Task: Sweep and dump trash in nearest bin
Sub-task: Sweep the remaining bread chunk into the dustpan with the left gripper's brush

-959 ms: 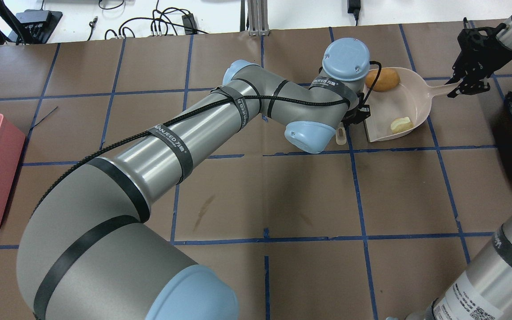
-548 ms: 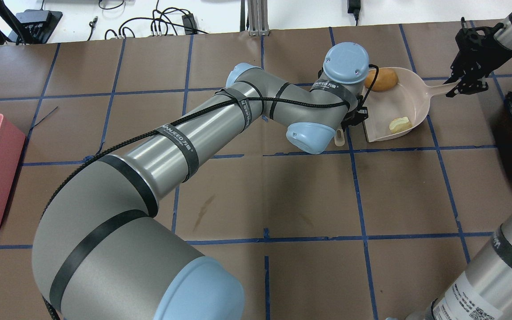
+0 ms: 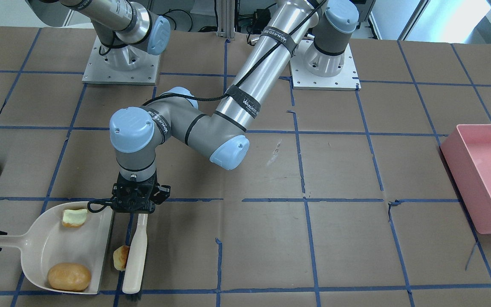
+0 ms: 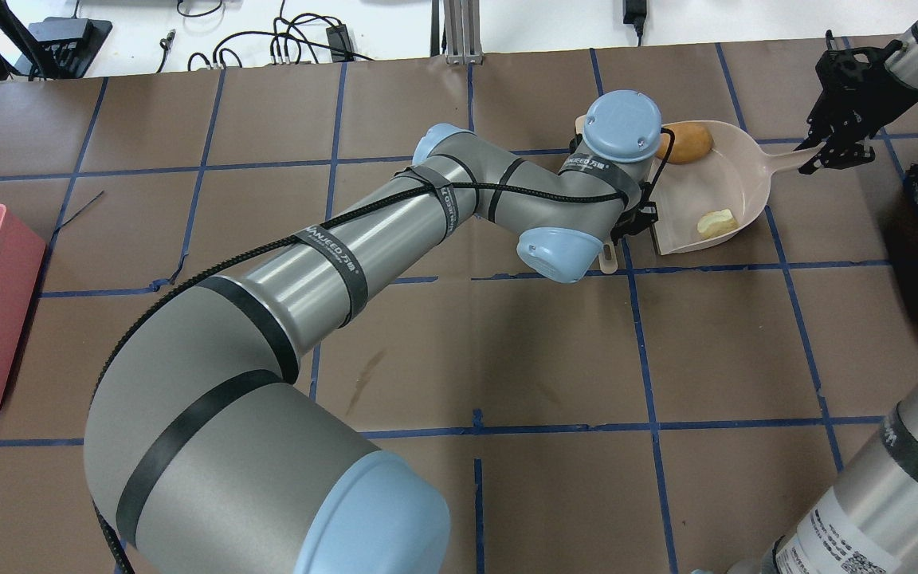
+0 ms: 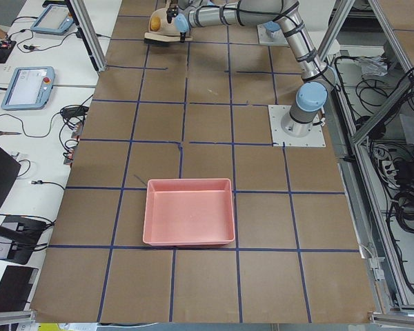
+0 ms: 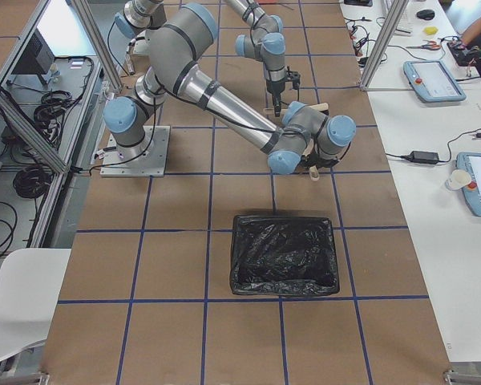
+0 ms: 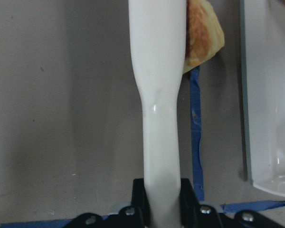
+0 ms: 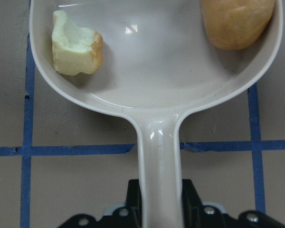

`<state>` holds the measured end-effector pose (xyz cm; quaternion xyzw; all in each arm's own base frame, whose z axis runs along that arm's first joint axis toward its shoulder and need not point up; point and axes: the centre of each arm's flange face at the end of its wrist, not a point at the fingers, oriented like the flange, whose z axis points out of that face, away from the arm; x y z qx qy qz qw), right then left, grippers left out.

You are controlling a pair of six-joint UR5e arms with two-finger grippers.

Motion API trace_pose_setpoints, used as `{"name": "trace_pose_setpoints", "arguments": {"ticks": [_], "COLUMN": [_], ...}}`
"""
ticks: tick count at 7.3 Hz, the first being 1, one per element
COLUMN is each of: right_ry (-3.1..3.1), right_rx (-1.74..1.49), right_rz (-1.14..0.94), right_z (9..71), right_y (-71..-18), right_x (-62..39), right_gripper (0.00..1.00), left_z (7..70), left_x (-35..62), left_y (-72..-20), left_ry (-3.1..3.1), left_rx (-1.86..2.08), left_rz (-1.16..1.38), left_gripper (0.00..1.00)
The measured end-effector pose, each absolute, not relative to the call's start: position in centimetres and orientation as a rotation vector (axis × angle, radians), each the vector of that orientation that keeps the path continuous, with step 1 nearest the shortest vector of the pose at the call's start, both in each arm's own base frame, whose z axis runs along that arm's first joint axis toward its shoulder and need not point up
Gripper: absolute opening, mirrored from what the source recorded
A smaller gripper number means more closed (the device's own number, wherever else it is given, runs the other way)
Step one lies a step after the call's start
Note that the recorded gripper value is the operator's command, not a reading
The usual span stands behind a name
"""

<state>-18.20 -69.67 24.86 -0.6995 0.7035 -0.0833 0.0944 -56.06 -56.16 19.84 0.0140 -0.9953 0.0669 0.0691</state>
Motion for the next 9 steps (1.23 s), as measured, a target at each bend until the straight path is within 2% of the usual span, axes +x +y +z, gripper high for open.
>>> {"name": "trace_pose_setpoints", "arguments": {"ticks": [9], "right_ry": [2.063], "right_rx": [-2.065], "right_rz": [-0.279], "right_z": [24.6], "right_y": [-70.1], "right_x": [-16.1], "right_gripper": [0.00], "left_z": [19.7], "left_x": [-60.6], "left_y": [-55.0], "left_ry": [-2.952], "left_rx": [0.066], "left_rz": [0.223], "left_gripper": [0.09]}}
